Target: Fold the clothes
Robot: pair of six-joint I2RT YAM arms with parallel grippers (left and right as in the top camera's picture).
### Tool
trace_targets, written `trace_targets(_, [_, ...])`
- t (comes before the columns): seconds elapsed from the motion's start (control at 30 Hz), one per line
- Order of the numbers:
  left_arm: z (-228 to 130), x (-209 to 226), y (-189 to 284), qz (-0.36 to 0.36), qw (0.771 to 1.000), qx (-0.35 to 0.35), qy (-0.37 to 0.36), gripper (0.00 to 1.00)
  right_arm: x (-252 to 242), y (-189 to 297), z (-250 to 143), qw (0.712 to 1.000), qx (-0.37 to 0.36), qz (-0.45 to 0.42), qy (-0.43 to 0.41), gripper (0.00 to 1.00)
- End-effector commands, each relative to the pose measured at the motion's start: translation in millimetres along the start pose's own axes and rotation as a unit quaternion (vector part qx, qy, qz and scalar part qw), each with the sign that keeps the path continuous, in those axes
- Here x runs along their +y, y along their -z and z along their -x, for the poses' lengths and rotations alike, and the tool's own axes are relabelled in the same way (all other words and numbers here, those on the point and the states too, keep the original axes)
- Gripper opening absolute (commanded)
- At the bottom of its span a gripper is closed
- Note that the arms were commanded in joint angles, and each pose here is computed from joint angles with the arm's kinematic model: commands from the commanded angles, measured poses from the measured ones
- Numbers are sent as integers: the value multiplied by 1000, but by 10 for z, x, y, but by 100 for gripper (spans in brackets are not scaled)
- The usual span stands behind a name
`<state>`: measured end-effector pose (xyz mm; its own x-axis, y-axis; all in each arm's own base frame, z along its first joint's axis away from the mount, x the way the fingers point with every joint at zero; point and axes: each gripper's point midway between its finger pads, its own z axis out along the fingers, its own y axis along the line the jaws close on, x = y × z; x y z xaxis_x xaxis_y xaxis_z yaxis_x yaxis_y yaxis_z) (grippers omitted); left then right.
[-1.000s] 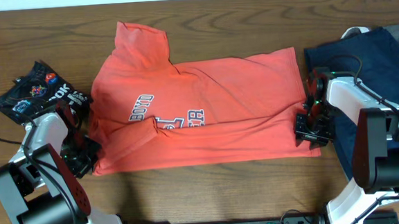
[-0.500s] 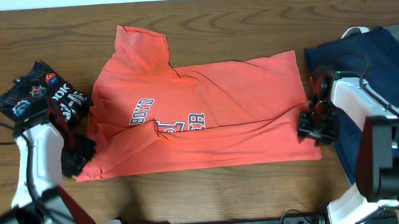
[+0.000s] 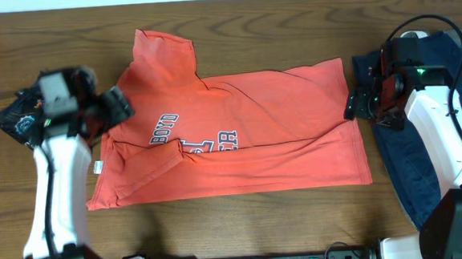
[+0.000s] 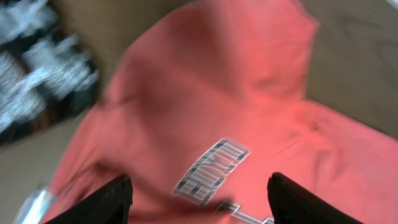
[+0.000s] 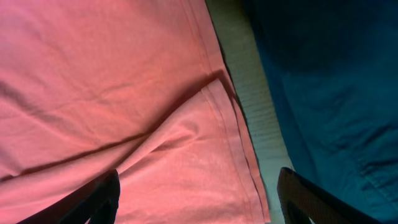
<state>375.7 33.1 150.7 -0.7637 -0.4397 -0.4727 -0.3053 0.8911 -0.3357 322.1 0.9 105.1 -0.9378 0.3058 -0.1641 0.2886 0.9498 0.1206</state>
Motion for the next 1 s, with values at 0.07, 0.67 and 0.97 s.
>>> trace_targets(0.07, [436, -341, -288, -22, 997, -21, -74, 75, -8, 55, -17, 1000, 4, 5, 7, 79])
trace_targets(0.67, [1209, -348, -1890, -51, 978, -154, -128, 75, -5, 55, -19, 1000, 4, 5, 11, 79])
trace_targets(0.97, [982, -340, -2356, -58, 978, -147, -137, 73, -4, 55, -17, 1000, 4, 5, 9, 78])
